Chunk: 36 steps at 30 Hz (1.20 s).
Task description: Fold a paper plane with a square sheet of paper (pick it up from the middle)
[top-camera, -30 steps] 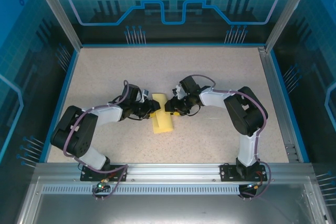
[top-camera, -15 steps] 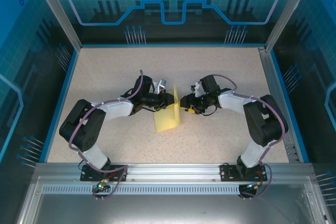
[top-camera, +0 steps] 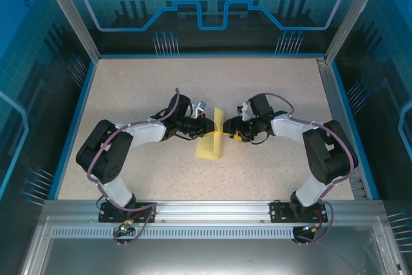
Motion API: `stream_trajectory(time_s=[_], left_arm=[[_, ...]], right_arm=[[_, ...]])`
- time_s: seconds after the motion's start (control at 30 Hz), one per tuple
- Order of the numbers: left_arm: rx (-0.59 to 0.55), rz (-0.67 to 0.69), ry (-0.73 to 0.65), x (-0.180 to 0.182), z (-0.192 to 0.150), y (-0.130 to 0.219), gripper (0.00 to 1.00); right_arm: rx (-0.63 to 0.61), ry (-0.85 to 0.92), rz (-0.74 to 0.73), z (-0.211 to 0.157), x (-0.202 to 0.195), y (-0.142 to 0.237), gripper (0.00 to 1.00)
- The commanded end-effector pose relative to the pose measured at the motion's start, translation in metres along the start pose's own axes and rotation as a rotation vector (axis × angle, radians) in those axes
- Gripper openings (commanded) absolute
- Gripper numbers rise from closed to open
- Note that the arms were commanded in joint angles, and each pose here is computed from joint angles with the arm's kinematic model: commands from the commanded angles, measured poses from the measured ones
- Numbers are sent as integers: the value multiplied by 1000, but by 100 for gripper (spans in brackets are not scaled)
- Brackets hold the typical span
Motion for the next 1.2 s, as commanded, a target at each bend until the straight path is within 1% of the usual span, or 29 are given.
stream_trajectory(time_s=[0.0,0.13,0.27,0.3,0.43,0.73,0.97,1.03,1.1,1.13,1.17], left_arm=[[3,49,12,13,6,1,8],[17,52,5,14,12,3,10],[33,57,7,18,16,1,10],[37,59,13,20,17,1,10],[40,58,18,24,19,1,10],[46,65,22,26,26,4,12],[53,83,43,31,28,2,13],[42,93,50,32,28,4,19],[27,100,40,28,27,9,21],[23,113,33,25,26,12,27],[17,133,27,23,26,15,35]], right_arm=[[16,28,26,-5,6,-4,60],[45,45,34,-7,12,-15,61],[70,22,-4,-10,7,-28,62],[56,29,-3,-4,11,-29,62],[58,16,-26,-4,8,-36,62],[42,11,-44,2,4,-38,62],[61,9,-61,6,2,-45,55],[68,10,-62,6,1,-47,54],[74,11,-69,6,2,-48,54],[76,14,-71,6,3,-48,55],[79,16,-74,7,4,-48,55]])
Point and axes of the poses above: each hand's point on the last joint's axis, 136 mm out from that joint toward the fingers, its own y axis back along the fingers, its own x axis along the line the jaws close on, z = x × y, the point moved 10 cm from there along y, back along the fingers, and after that the axes turned 7 degrees about y, right-handed, at the moved point
